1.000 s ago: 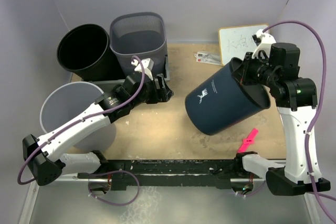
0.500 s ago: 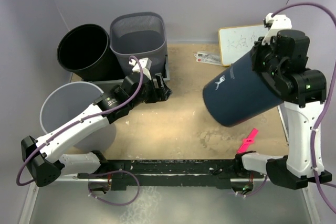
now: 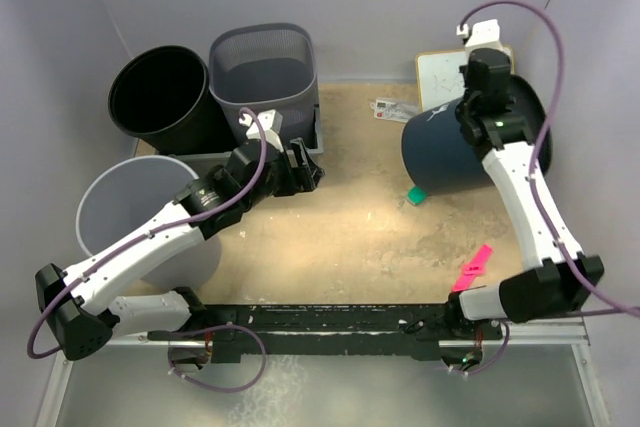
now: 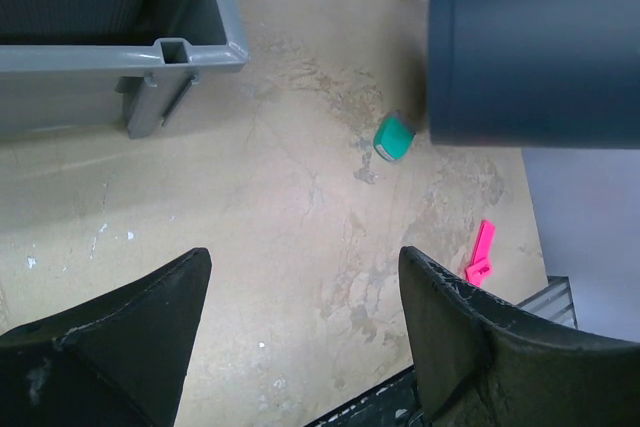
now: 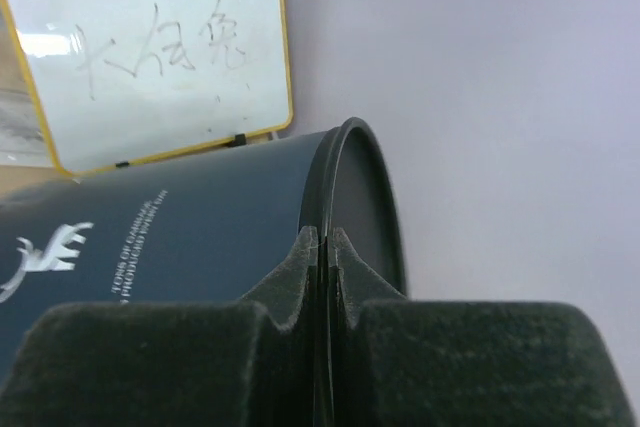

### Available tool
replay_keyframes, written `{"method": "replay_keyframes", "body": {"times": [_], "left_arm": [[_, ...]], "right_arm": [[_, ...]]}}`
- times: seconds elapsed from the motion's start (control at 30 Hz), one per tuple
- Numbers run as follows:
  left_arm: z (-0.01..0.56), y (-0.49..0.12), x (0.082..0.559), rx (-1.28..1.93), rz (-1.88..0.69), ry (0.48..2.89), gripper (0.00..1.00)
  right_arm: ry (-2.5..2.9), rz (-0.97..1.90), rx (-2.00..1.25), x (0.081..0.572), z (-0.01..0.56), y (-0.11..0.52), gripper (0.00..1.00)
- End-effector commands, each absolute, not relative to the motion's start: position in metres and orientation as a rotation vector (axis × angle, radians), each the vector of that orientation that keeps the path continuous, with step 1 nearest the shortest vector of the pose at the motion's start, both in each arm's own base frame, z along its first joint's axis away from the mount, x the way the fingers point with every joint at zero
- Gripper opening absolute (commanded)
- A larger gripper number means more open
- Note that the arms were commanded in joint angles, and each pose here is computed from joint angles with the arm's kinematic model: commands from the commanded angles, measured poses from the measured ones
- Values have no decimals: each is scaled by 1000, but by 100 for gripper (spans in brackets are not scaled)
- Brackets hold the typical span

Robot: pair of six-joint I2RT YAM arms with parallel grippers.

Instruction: Turn the large container upside down

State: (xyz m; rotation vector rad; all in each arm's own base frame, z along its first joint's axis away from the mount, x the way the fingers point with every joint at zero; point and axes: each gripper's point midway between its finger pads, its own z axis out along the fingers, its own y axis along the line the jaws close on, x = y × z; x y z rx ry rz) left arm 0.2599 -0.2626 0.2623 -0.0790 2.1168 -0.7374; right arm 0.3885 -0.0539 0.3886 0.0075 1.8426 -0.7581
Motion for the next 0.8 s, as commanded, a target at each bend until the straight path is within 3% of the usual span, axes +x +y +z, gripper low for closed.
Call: {"method": "replay_keyframes", "body": {"times": [0.0,0.4,0.77], "left_arm": [[275,-265,262,-116,-794,2052,73],[256,-272,263,-100,-805,2077,73],[234,-311,275,-60,-895,2114,73]], "right_arm": [[1540,-846,134,400,453,-67,0],[1594,-844,69,411,428,-59,0],[1653,-749,-220,429,405,19,0]]}}
